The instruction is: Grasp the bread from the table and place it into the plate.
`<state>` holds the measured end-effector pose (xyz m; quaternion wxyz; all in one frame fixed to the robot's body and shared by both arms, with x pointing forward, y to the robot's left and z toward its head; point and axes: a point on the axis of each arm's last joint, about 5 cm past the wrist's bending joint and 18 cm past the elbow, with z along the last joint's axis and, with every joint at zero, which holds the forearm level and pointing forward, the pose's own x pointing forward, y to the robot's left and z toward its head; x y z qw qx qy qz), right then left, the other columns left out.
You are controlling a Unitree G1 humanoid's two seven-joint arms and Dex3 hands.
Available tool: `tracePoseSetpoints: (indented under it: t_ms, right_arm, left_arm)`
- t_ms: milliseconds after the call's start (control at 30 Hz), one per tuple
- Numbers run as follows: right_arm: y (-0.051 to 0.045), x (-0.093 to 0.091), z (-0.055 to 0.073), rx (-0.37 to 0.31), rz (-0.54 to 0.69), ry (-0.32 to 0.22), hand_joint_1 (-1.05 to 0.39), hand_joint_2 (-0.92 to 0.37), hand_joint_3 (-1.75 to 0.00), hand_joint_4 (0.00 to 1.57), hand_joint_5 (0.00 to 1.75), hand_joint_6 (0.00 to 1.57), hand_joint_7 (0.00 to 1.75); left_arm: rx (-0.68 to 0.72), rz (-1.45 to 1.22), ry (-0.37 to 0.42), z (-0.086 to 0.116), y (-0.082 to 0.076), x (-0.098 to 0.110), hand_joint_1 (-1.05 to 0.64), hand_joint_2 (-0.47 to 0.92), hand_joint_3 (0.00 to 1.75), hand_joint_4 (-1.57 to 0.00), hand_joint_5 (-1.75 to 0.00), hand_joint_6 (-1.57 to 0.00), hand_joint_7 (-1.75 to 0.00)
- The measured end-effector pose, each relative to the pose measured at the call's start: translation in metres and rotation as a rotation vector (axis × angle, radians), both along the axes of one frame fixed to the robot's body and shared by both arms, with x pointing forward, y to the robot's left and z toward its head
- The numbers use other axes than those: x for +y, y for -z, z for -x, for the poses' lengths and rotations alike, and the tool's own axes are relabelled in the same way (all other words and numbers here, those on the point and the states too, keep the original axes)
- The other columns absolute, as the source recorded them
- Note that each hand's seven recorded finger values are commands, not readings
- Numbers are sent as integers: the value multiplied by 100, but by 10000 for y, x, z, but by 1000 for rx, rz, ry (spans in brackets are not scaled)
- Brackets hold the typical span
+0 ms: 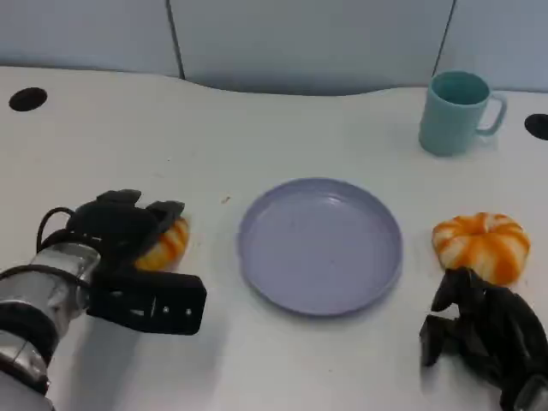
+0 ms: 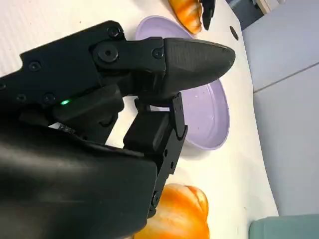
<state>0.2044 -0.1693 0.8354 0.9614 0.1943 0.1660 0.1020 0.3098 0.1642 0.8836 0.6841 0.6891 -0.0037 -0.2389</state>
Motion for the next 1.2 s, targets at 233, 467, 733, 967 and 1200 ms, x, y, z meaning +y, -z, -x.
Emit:
tracePoseSetpoints:
  t_ms: [233, 467, 733, 967, 1200]
  right_arm:
    - [-2, -9, 9, 5, -7, 3, -43, -92, -51, 118, 146, 109, 139]
    - [-3, -18, 35, 6, -6, 7, -44, -92, -50, 120, 146, 109, 139]
    - [-5, -27, 64, 8, 3, 14, -44, -92, -51, 120, 147, 108, 138]
    - [0, -35, 74, 5, 4, 12, -44, -92, -51, 117, 147, 104, 141]
    - [10, -47, 99, -8, 1, 10, -46, -92, -51, 118, 147, 107, 138]
  left_arm:
    - [51, -98, -24, -67, -44, -49, -70, 78, 0, 0, 0, -8, -1]
    - [90, -78, -70, -89, -62, -72, -60, 84, 2, -14, -7, -18, -4]
    - [82, -6, -107, -79, -46, -66, -43, 87, 1, -41, -13, -42, -6]
    - [-11, 122, -122, -3, 49, -47, -25, 91, 5, -87, -21, -77, -4]
    - [-92, 213, -165, 50, 118, -42, -30, 89, 30, -83, -139, -98, -82]
